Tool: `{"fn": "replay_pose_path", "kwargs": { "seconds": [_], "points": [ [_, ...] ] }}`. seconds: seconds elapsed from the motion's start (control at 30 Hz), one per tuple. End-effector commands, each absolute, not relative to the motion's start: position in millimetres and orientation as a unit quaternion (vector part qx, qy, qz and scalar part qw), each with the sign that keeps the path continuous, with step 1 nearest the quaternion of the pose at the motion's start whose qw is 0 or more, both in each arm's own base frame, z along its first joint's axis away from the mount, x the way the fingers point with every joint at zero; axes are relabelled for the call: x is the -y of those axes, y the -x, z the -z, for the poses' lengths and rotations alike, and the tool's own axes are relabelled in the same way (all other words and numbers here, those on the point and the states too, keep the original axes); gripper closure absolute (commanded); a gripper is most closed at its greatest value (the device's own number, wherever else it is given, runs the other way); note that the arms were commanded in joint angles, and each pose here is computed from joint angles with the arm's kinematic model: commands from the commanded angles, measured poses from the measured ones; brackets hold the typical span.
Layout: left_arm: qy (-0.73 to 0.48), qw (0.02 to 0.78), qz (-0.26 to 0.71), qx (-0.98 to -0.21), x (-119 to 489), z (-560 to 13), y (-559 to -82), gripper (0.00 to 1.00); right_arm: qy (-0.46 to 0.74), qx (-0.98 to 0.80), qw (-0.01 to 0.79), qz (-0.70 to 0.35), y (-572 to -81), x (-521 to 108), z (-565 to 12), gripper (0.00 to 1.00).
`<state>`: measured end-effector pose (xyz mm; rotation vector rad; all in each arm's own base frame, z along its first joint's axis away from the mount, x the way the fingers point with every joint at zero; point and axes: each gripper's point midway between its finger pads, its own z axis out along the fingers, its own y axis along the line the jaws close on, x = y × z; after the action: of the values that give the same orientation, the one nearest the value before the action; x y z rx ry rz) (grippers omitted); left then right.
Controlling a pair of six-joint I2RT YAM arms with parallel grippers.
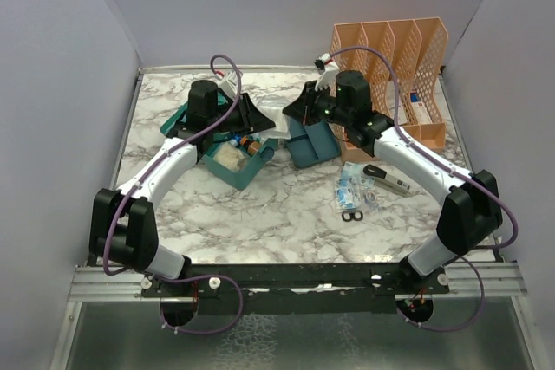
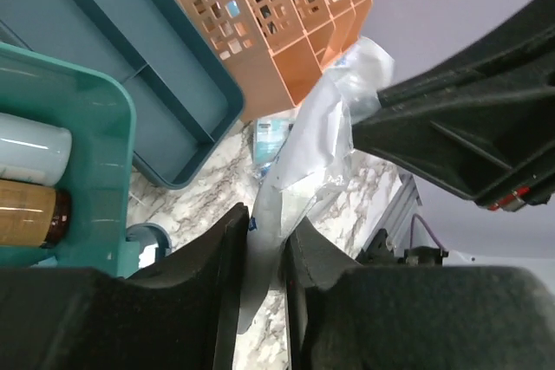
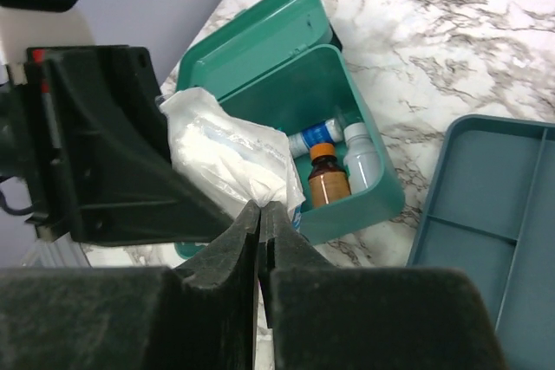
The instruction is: Organize the medicine kit
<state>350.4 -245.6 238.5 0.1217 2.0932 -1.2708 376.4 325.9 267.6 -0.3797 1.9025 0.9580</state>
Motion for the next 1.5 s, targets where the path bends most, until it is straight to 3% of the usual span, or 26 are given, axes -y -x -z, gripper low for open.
{"fn": "replay_pose_path", "kwargs": {
  "seconds": [0.0,0.17,0.27,0.5,0.87,1.3,1.47],
  "points": [
    [-0.014,0.372,0.477,-0.796,234,-252,-367,0.81,0.199,-0.74,0.477,-0.432,-366,-342,-291,0.92],
    [-0.026,0.402,0.492,-0.772,216,-274,-364,0.88,0.175,-0.715,0.483,-0.475,-361,-327,-317,0.46],
    [-0.027,0.412,0.525,-0.744,206,-296,-361,0.88,0.169,-0.693,0.479,-0.512,-352,-326,-333,0.33],
    [-0.049,0.409,0.593,-0.692,214,-346,-344,0.88,0.164,-0.634,0.434,-0.619,-334,-345,-357,0.32],
    [-0.069,0.409,0.629,-0.657,218,-383,-330,0.88,0.164,-0.579,0.418,-0.68,-326,-351,-366,0.36],
    [-0.076,0.413,0.635,-0.648,218,-390,-326,0.88,0.06,-0.634,0.428,-0.641,-360,-342,-328,0.33],
    [-0.076,0.411,0.638,-0.647,218,-391,-325,0.88,0.095,-0.618,0.417,-0.66,-354,-349,-337,0.33]
  ]
}}
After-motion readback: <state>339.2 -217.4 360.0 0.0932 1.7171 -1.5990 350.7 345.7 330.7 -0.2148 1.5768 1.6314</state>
